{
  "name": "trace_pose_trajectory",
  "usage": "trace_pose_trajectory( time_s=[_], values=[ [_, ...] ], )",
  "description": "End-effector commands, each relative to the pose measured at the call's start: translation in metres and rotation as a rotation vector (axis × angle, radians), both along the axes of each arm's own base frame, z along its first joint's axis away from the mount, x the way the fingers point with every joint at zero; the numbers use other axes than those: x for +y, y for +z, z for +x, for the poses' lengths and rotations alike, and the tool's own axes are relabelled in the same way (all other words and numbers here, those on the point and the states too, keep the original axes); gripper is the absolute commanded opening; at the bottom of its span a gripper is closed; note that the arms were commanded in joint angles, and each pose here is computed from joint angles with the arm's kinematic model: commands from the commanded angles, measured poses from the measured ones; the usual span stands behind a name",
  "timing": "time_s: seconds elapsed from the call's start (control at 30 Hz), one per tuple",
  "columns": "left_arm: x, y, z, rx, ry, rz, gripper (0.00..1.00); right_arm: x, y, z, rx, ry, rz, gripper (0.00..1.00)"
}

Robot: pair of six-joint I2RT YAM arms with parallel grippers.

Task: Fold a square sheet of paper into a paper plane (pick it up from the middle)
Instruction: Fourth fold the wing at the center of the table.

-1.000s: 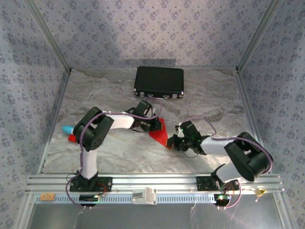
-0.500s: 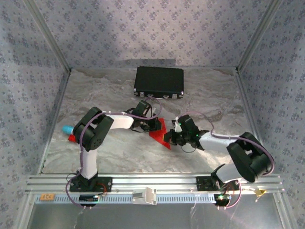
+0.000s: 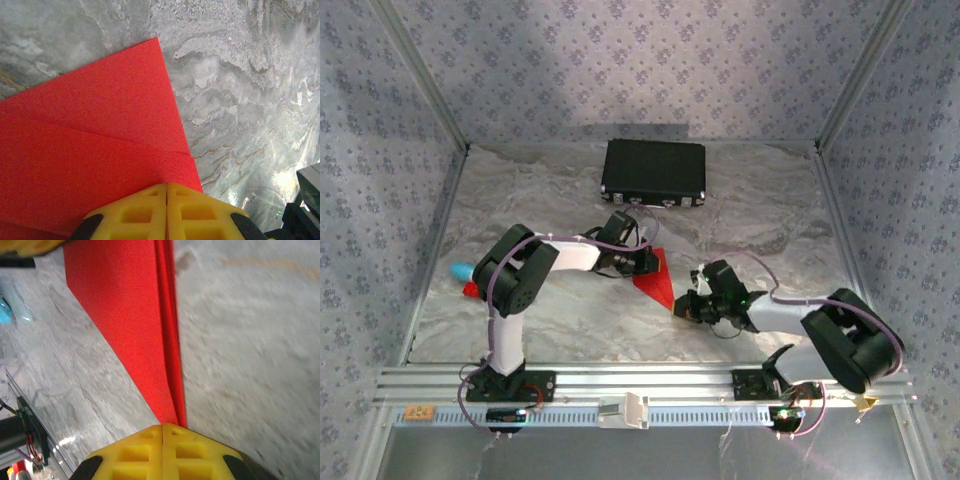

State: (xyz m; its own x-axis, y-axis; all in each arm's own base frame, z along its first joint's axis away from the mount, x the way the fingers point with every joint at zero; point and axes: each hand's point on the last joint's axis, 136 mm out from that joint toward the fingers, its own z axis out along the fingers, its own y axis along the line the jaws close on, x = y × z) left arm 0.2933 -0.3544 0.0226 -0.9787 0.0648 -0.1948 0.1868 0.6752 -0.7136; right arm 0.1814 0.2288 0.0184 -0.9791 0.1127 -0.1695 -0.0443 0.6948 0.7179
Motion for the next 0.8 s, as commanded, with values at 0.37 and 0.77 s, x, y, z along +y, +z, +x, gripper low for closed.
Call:
trace_pose_trajectory(
  time_s=[0.37, 0.77],
  values=[
    [0.022, -0.018, 0.003, 0.087, 0.119, 0.017, 0.08, -0.007, 0.028, 0.016, 0.042, -0.211, -0.072, 0.06],
    [0.020, -0.013, 0.003, 0.096, 0.115, -0.010, 0.08, -0.012, 0.012, 0.006, 0.101, -0.211, -0.081, 0.24]
  ],
)
